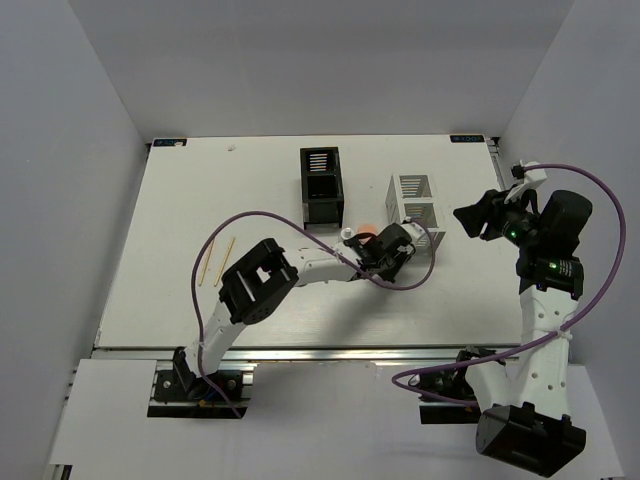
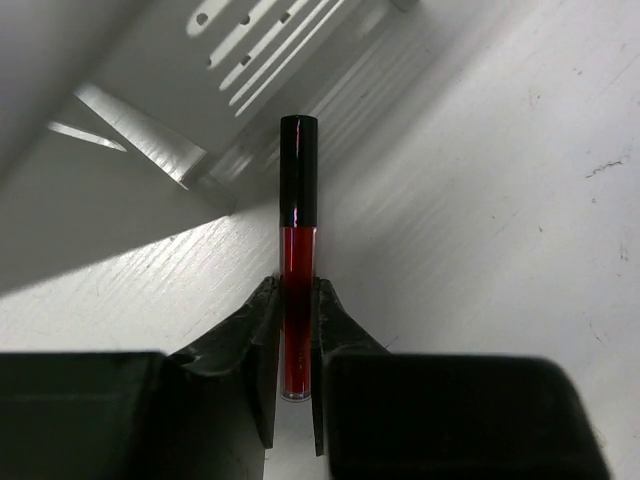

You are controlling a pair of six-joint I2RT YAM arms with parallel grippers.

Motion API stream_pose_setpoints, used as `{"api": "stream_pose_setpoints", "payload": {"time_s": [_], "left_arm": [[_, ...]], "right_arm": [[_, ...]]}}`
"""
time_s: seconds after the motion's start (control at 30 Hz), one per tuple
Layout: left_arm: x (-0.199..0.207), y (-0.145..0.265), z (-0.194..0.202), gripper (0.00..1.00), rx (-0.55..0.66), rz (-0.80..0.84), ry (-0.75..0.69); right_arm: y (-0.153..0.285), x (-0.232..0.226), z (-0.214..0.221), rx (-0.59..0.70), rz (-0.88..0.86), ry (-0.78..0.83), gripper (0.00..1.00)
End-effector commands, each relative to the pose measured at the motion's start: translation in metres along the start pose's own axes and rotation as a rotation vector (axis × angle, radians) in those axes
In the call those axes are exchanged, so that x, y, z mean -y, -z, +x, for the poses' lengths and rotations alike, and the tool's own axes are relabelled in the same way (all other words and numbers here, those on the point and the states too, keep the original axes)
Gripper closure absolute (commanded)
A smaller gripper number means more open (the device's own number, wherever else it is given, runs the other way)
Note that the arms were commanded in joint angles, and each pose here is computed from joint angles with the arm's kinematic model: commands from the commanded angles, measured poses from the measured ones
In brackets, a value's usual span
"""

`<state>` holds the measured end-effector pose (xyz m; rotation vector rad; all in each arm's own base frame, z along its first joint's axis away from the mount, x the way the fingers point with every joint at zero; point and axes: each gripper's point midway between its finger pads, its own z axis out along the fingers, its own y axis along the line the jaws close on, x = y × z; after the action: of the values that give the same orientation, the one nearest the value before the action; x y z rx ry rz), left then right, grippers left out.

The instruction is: Organize the makeup

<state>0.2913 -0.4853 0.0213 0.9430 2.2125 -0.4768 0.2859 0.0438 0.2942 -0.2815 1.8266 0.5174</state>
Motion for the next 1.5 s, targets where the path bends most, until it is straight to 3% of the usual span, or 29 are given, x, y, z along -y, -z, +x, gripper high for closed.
{"api": "stream_pose_setpoints", "payload": {"time_s": [0.0, 0.1, 0.13, 0.2, 0.23, 0.27, 0.47, 0.57, 0.67, 0.7, 0.73, 0.87, 1.0, 1.13, 1.47], "left_arm": [[0.004, 0.017, 0.018, 0.89, -0.049, 0.044, 0.001], [0.013, 0.034, 0.024, 0.92, -0.012, 0.087, -0.002], [0.021, 0.054, 0.009, 0.94, 0.034, 0.114, -0.001], [0.030, 0.073, 0.016, 0.95, 0.032, 0.174, 0.018], [0.036, 0.097, -0.004, 0.96, 0.091, 0.206, 0.031], [0.035, 0.107, 0.006, 0.97, 0.084, 0.220, 0.041], [0.049, 0.199, -0.052, 0.99, 0.307, 0.346, 0.106], [0.038, 0.222, -0.075, 0.99, 0.374, 0.345, 0.155], [-0.008, 0.231, -0.094, 1.00, 0.440, 0.286, 0.259], [-0.023, 0.244, -0.115, 1.00, 0.530, 0.294, 0.309], [-0.065, 0.248, -0.127, 1.00, 0.585, 0.243, 0.372], [-0.151, 0.260, -0.173, 1.00, 0.775, 0.182, 0.424], [-0.214, 0.244, -0.210, 1.00, 0.877, 0.120, 0.382], [-0.262, 0.195, -0.210, 1.00, 0.830, 0.057, 0.378], [-0.305, 0.148, -0.209, 1.00, 0.798, -0.080, 0.302]], "right_arm": [[0.003, -0.005, -0.008, 0.028, -0.015, 0.013, 0.49], [0.003, -0.006, -0.007, 0.027, -0.020, 0.014, 0.49], [0.003, -0.006, -0.006, 0.027, -0.020, 0.014, 0.49], [0.003, -0.006, -0.007, 0.029, -0.020, 0.019, 0.48], [0.003, -0.006, -0.007, 0.030, -0.020, 0.019, 0.49], [0.003, -0.006, -0.008, 0.032, -0.021, 0.021, 0.49], [0.001, -0.006, -0.008, 0.043, -0.027, 0.015, 0.48], [0.001, -0.007, -0.008, 0.048, -0.036, 0.021, 0.48], [0.002, -0.009, -0.010, 0.054, -0.044, 0.027, 0.48], [0.002, -0.010, -0.010, 0.054, -0.050, 0.027, 0.48], [0.002, -0.011, -0.008, 0.052, -0.055, 0.028, 0.48], [0.000, -0.014, -0.001, 0.042, -0.079, 0.023, 0.48], [-0.001, -0.017, 0.005, 0.034, -0.104, 0.011, 0.48], [-0.001, -0.018, 0.012, 0.024, -0.110, 0.009, 0.47], [-0.001, -0.019, 0.024, 0.003, -0.112, -0.020, 0.46]]}}
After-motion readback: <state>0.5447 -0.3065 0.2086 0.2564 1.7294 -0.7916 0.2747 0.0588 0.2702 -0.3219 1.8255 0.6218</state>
